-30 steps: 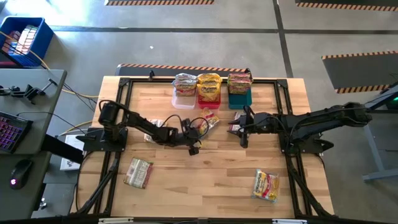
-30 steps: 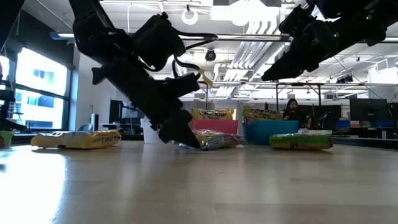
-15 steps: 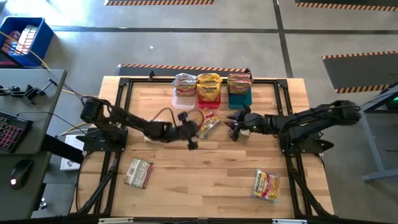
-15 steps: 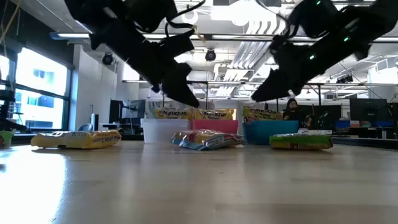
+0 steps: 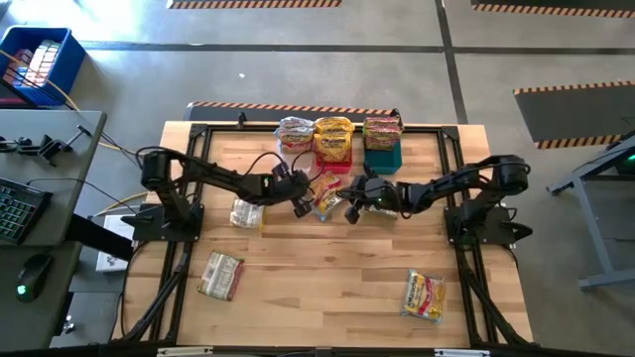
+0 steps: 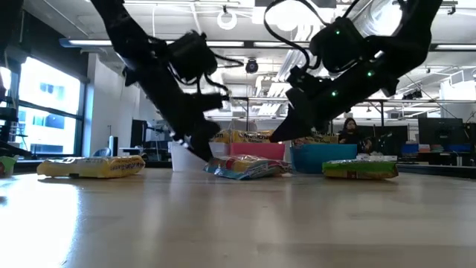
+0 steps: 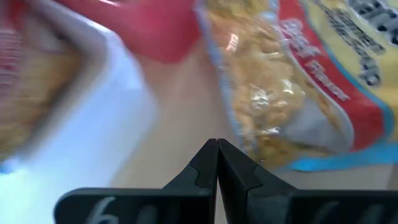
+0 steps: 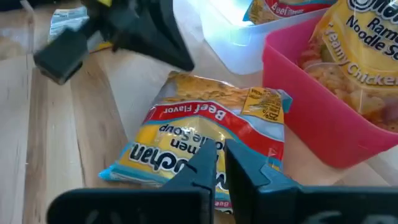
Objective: Sort Maruchan noodles
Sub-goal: Put the blue noodle pack into the transparent bin
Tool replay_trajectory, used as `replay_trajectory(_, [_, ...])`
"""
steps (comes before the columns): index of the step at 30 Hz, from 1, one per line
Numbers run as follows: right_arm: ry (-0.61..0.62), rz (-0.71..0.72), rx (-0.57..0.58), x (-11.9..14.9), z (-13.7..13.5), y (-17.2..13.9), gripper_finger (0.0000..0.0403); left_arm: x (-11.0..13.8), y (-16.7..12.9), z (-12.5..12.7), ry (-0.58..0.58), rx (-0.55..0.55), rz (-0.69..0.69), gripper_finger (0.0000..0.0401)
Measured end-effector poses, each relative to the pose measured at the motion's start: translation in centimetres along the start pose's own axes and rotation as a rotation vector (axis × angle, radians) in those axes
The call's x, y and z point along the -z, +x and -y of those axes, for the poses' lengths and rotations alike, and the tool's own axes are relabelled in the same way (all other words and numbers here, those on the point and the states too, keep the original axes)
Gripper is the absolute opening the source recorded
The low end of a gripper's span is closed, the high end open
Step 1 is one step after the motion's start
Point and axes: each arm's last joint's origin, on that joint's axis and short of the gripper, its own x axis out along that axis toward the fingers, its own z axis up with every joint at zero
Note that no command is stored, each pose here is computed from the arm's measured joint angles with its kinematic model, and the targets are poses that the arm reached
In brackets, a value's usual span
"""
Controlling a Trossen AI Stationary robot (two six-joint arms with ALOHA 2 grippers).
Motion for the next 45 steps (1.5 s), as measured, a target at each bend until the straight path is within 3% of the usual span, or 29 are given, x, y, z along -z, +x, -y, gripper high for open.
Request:
replay_trajectory(6, [0.051,0.005,0.029,-0.1,0.3,0.1,0.0001,0.6,-0.2,2.5,0.046,0.208,-0.01,0.0])
replay_trajectory(12, [0.118,-0.018,0.071,0.0,1.3,0.3,0.0002,-0.1,-2.0,6.0,0.074,0.434,0.123,0.0])
replay_trajectory(16, [0.128,-0.012,0.086,-0.1,1.8,0.4,0.0002,0.0,-3.3,7.6,0.125,0.504,0.159,0.0])
replay_trajectory(22, [0.12,-0.023,0.084,0.3,1.9,0.9,0.0002,-1.5,-6.1,7.4,0.11,0.492,0.265,0.0])
replay_trajectory(26, [0.122,-0.052,0.063,1.5,1.7,2.3,0.0002,-3.3,-7.2,5.2,0.044,0.458,0.331,0.0])
replay_trajectory(30, [0.103,-0.076,0.044,1.9,1.0,3.8,0.0002,-4.0,-7.2,2.7,-0.035,0.438,0.303,0.0])
replay_trajectory(37, [-0.059,-0.107,-0.214,1.2,-1.2,5.1,0.0002,-3.6,-6.1,0.3,-0.062,0.391,0.195,0.0])
replay_trajectory(45, [-0.279,-0.11,-0.456,1.2,-3.5,4.6,0.0002,-2.3,-5.8,0.0,-0.039,0.366,0.065,0.0011])
